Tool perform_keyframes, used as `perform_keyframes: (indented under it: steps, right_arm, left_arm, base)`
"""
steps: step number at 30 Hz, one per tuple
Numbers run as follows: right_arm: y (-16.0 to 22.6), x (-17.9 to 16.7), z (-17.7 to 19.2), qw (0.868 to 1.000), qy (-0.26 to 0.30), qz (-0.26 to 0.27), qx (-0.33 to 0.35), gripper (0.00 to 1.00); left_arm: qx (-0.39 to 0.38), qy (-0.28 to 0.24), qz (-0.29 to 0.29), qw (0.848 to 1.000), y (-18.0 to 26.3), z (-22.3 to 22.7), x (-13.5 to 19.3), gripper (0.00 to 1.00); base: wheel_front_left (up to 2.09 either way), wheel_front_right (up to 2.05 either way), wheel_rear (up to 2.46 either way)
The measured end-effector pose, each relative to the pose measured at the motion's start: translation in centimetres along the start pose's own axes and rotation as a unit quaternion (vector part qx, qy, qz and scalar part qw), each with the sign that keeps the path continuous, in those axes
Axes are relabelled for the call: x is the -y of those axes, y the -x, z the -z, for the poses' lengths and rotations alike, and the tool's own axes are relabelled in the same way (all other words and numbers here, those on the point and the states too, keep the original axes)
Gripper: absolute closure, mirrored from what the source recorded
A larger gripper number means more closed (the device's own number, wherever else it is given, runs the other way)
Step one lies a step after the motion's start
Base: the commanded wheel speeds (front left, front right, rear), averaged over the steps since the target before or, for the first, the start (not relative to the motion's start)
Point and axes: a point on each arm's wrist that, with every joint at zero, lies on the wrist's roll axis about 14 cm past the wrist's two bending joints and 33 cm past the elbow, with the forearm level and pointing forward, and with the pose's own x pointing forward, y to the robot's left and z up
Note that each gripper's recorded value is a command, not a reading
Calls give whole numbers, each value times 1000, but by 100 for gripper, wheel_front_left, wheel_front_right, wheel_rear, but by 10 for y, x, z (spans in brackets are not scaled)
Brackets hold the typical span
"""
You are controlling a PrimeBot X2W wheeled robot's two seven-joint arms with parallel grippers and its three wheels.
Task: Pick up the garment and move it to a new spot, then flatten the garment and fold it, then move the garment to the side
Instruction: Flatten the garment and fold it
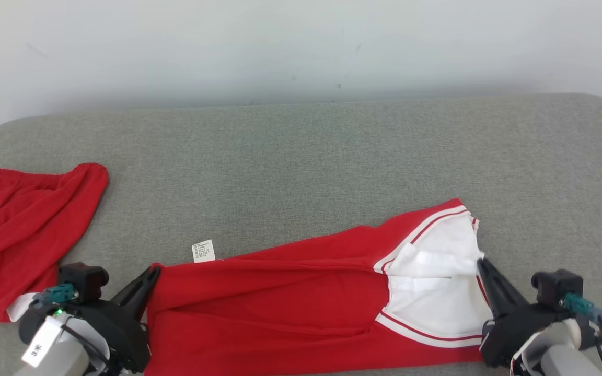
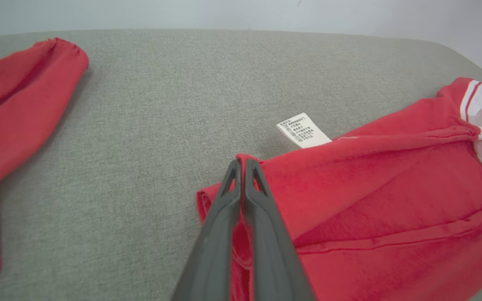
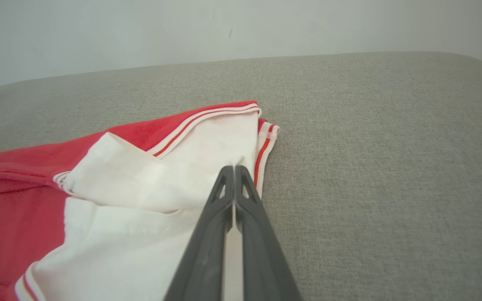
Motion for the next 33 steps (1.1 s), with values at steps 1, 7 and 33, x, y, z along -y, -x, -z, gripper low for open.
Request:
perform_keyframes:
  steps: [1, 7, 33]
  right_arm:
    - [2, -1, 3, 1000, -1, -2, -3, 100]
    - [14, -4, 21, 1000, -3, -7, -24, 100]
    - [39, -1, 45, 997, 34, -10, -73, 100]
  left_arm:
    - [-1, 2, -1, 1000, 0, 2, 1, 100]
    - [-1, 4, -9, 1000, 6, 7, 3, 100]
    - [-10, 7, -19, 1000, 19, 28, 17, 100]
  base:
    - [0, 0, 0]
    - [0, 0, 0]
    - [0, 0, 0]
